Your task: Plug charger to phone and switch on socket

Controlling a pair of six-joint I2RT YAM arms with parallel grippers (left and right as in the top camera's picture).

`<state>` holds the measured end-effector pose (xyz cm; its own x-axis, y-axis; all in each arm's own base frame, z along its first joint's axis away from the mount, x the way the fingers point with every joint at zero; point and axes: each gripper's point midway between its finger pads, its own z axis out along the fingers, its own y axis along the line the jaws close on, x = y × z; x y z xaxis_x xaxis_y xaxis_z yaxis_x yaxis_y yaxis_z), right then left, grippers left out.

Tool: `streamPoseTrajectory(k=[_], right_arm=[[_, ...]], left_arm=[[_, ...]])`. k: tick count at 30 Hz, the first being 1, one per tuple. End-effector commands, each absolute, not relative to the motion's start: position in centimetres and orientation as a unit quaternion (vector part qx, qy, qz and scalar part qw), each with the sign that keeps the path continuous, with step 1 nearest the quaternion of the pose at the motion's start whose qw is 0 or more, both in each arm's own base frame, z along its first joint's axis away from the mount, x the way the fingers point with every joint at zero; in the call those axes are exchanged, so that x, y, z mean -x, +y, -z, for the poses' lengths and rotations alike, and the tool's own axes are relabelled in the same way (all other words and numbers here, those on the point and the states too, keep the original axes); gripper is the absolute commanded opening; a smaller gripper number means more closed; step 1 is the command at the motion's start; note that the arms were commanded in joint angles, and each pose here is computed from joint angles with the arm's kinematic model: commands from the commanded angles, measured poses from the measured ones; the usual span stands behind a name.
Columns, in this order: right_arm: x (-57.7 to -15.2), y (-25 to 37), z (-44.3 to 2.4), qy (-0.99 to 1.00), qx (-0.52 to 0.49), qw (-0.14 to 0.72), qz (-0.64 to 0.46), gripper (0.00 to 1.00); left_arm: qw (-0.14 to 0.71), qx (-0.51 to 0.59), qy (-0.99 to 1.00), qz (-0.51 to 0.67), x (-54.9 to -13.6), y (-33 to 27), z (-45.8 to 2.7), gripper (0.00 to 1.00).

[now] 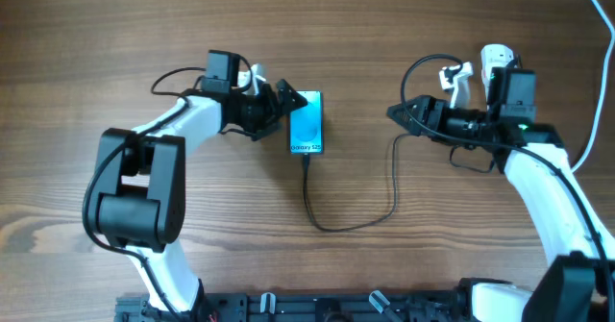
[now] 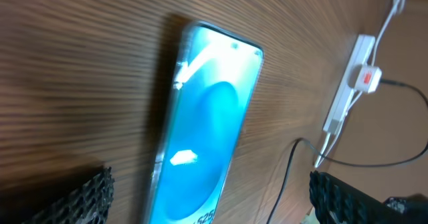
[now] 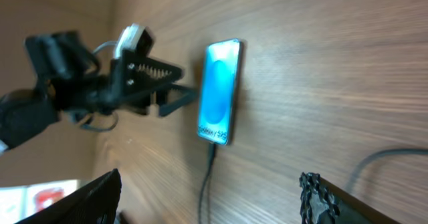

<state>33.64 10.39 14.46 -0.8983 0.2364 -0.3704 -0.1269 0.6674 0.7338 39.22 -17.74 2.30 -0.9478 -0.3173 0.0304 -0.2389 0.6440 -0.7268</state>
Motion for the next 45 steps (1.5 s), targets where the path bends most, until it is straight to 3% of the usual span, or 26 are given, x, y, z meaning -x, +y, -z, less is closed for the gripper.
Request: streamPoseTrajectory(k=[1, 6, 9, 10, 11, 12, 21, 29, 45], right_arm=[[-35.4, 7.6, -16.8, 0.904, -0.042, 0.281, -0.319, 0.87], [-36.1, 4.7, -17.5, 0.923, -0.089, 0.288, -0.239, 0.84], [-36.8, 3.2, -19.1, 0.918, -0.103, 0.305, -0.23, 0.56], [-37.0, 2.5, -19.6, 0.916, -0.11, 0.311, -0.228, 0.39], [-37.2, 2.0, -20.1, 0.914, -0.116, 0.316, -0.225, 0.14], [-37.3, 1.1, -20.6, 0.912, -0.125, 0.322, -0.222, 0.04], [-37.7, -6.7, -23.7, 0.872, -0.2, 0.382, -0.231, 0.04], [-37.8, -13.7, -24.5, 0.834, -0.271, 0.429, -0.216, 0.04], [-41.4, -18.0, -12.0, 0.843, -0.366, 0.331, -0.216, 0.04]], left_arm=[[0.0, 0.26, 0.934, 0.243, -35.9, -11.7, 5.4, 1.0], [-0.013, 0.278, 0.931, 0.236, -35.3, -10.6, 5.1, 1.0], [-0.004, 0.279, 0.93, 0.239, -35.5, -10.3, 3.9, 1.0], [0.002, 0.276, 0.93, 0.241, -35.7, -10.3, 3.3, 1.0], [0.008, 0.275, 0.93, 0.243, -35.9, -10.3, 2.9, 1.0], [0.017, 0.273, 0.93, 0.246, -36.2, -10.3, 2.2, 1.0], [0.088, 0.267, 0.936, 0.213, -36.7, -8.7, -3.2, 1.0], [0.088, 0.23, 0.948, 0.203, -35.2, -9.0, -4.8, 1.0], [0.079, 0.204, 0.954, 0.204, -34.5, -10.9, -4.7, 1.0]])
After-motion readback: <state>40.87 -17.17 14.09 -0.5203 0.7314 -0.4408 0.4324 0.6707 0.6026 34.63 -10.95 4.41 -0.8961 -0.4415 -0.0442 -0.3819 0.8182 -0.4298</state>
